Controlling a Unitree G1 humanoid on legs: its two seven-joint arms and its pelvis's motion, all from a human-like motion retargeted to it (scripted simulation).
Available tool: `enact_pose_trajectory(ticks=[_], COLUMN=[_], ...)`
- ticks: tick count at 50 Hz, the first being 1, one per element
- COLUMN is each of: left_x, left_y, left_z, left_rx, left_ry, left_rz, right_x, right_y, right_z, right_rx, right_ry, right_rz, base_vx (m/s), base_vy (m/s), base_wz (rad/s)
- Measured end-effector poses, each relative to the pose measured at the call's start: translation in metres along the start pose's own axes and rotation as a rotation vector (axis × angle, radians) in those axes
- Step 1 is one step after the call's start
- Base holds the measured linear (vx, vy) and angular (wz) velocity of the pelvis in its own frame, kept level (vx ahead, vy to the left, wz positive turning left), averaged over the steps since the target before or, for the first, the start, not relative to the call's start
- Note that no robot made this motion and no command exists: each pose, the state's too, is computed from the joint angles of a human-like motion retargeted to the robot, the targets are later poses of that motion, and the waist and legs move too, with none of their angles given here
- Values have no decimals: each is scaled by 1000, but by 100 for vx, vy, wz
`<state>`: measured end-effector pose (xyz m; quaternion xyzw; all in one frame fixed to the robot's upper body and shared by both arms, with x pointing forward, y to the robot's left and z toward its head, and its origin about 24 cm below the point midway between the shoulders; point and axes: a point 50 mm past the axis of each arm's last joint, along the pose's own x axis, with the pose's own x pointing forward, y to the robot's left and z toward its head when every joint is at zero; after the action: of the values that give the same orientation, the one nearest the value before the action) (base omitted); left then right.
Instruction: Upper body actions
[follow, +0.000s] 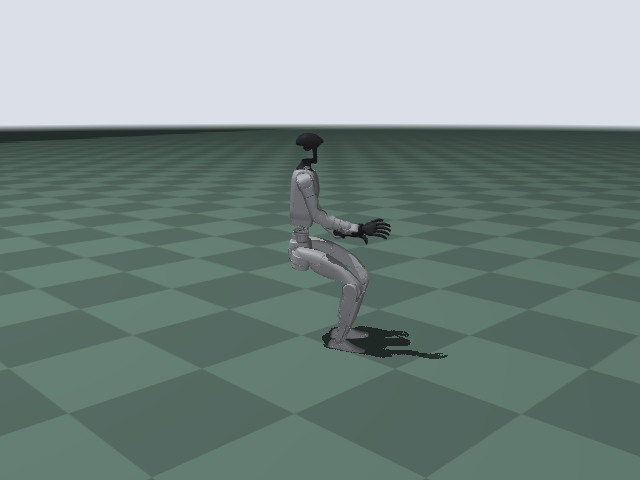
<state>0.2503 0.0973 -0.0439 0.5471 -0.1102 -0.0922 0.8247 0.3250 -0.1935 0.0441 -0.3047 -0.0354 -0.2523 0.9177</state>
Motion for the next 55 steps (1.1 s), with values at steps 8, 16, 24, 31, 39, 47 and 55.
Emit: enact_pose_trajectory(ticks=[8, 16, 24, 31, 39, 47, 55], left_x=[5, 13, 23, 31, 37, 38, 38], left_y=[1, 4, 10, 13, 17, 18, 20], left_z=[3, 6, 10, 16, 21, 22, 22], left_rx=[4, 14, 31, 38, 44, 45, 47], left_ry=[-15, -39, -78, -116, -145, -151, -152], left_rz=[5, 13, 23, 29, 36, 42, 47], right_x=[36, 57, 70, 79, 86, 88, 88], right_y=[0, 2, 1, 2, -1, -3, -5], right_z=[67, 129, 163, 165, 161, 153, 156], right_rx=[163, 297, 229, 132, 133, 115, 167], right_ry=[-129, -200, -248, -172, -70, -16, -43], right_rz=[-23, -43, -77, -102, -110, -136, -176], base_vx=[0, 0, 0, 0, 0, 0, 0], base_vy=[0, 0, 0, 0, 0, 0, 0], base_wz=[0, 0, 0, 0, 0, 0, 0])
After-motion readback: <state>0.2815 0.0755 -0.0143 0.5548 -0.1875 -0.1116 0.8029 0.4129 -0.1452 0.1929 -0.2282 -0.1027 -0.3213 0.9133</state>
